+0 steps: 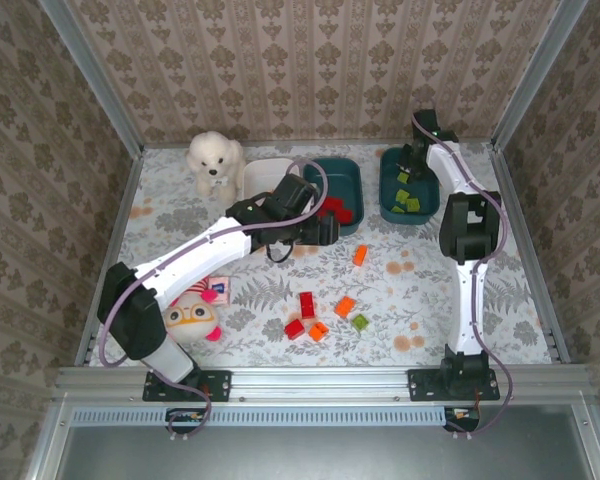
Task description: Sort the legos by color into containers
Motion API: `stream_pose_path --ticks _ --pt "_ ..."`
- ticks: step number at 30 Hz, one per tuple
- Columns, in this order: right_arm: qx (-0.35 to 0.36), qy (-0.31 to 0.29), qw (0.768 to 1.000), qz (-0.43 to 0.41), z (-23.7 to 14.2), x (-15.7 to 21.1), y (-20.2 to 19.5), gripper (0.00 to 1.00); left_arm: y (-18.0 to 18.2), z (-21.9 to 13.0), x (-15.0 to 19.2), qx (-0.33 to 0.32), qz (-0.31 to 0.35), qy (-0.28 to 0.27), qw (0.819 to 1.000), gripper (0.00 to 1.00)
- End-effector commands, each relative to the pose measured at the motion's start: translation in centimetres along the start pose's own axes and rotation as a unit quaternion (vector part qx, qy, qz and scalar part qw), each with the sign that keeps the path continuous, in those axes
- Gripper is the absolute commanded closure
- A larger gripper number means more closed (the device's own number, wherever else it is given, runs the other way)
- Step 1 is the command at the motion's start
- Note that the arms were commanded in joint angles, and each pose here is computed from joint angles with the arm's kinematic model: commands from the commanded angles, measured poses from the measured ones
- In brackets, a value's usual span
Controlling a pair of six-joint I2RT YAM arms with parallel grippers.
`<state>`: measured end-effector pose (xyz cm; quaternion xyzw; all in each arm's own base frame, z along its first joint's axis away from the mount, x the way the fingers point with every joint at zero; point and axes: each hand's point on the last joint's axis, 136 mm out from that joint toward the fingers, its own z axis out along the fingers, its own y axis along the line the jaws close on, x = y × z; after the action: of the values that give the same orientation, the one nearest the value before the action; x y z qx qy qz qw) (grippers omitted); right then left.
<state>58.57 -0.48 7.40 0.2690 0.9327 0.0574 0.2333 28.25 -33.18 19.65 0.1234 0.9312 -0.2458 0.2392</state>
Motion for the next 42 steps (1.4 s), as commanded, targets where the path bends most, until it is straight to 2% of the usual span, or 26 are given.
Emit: stream_pose_path --ticks 1,6,9,12,14,16,19,22,24,28,35,42 --pt "0.008 0.026 1.0 0.013 0.7 0.5 -0.4 0.77 -0.8 -0.1 -0.4 0.006 0.021 -0.001 1.0 0.2" --pt "0.015 0.043 0.999 0.016 1.7 1.0 -0.7 0.71 -0.8 1.0 0.5 -0.001 0.032 0.019 0.999 0.21" --pt "0.013 0.042 0.999 0.017 1.1 0.7 -0.8 0.58 -1.2 1.3 0.7 -0.003 0.039 0.025 0.999 0.21" --pt "-0.003 0.021 1.0 0.012 -1.2 -0.5 0.1 0.44 -1.7 1.5 0.8 0.0 0.05 0.029 0.998 0.21" --pt "-0.019 -0.005 1.0 0.01 -3.8 -2.0 1.0 0.36 -2.1 1.8 1.0 0.0 0.058 0.035 0.998 0.21" --pt "-0.037 -0.03 0.999 0.008 -6.7 -3.2 1.8 0.33 -2.6 2.3 1.5 0.002 0.067 0.044 0.997 0.21" --pt "-0.062 -0.067 0.996 0.002 -11.9 -4.3 3.1 0.33 -3.1 3.3 2.1 0.0 0.077 0.057 0.995 0.23" --pt "-0.095 -0.11 0.989 -0.011 -18.4 -3.6 4.2 0.35 -3.7 4.6 2.6 -0.004 0.094 0.069 0.993 0.23" --pt "-0.115 -0.128 0.985 -0.023 -21.4 -1.7 4.5 0.38 -3.9 5.7 3.0 -0.018 0.106 0.078 0.991 0.25" --pt "-0.151 -0.148 0.976 -0.044 -27.2 4.7 3.2 0.39 -3.3 8.4 3.3 -0.054 0.098 0.091 0.99 0.28" --pt "-0.206 -0.15 0.964 -0.073 -34.7 17.6 -3.0 0.32 -3.4 12.8 3.4 -0.084 0.111 0.087 0.986 0.3" --pt "-0.22 -0.12 0.963 -0.102 -38.3 25.0 -9.0 0.27 -3.8 16.4 3.7 -0.112 0.133 0.096 0.98 0.3"
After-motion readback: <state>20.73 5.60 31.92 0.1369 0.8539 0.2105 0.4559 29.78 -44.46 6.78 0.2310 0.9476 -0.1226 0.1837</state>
